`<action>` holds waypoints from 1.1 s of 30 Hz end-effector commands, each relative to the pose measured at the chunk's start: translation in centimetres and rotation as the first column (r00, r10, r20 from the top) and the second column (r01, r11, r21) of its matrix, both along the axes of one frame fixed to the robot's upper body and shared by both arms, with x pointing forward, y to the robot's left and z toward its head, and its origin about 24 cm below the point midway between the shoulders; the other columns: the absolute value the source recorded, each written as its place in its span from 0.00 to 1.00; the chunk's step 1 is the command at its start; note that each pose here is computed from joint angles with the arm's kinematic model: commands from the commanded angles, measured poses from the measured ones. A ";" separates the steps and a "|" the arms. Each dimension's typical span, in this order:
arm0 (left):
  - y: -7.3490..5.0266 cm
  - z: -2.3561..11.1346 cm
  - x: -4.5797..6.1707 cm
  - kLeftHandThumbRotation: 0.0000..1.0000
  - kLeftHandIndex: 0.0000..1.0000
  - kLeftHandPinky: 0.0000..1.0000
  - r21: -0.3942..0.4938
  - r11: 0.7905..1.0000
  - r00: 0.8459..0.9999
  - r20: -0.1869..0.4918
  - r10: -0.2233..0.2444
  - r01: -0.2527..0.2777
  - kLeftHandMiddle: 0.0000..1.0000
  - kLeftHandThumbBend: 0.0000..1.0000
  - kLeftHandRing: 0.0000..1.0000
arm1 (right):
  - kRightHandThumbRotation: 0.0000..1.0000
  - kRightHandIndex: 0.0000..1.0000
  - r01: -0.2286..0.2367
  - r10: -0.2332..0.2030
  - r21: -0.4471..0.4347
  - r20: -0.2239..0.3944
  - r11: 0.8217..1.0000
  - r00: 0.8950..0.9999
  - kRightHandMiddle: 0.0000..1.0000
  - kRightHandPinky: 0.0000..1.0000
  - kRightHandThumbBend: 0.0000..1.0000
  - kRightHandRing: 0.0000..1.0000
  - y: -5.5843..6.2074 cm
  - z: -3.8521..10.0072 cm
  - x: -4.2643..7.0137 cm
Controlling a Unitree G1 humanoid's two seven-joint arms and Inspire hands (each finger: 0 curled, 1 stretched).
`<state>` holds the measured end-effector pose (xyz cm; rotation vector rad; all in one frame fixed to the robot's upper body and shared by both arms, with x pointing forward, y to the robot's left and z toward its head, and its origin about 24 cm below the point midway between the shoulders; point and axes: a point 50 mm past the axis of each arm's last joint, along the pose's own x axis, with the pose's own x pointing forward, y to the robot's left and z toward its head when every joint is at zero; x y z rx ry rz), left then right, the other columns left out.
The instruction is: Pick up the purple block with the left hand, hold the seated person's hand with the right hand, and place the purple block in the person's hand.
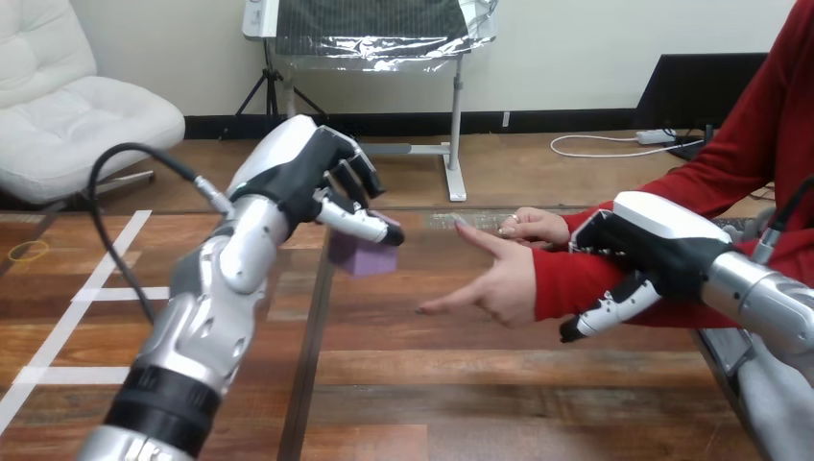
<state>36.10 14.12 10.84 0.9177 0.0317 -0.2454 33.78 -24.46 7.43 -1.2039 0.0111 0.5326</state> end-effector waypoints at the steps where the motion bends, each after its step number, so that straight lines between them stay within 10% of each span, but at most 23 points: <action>1: -1.8 2.9 1.2 0.00 0.43 0.35 0.000 0.999 0.993 0.105 -0.045 0.046 0.45 0.81 0.40 | 0.23 0.34 -0.081 0.072 0.090 0.097 0.993 0.993 0.32 0.27 0.88 0.28 2.7 2.0 0.9; 33: -6.3 2.4 1.9 0.00 0.42 0.34 -0.047 0.991 0.988 0.097 -0.122 0.127 0.43 0.83 0.37 | 0.27 0.33 -0.132 0.117 0.105 0.133 0.986 0.984 0.32 0.28 0.90 0.29 5.3 2.4 1.1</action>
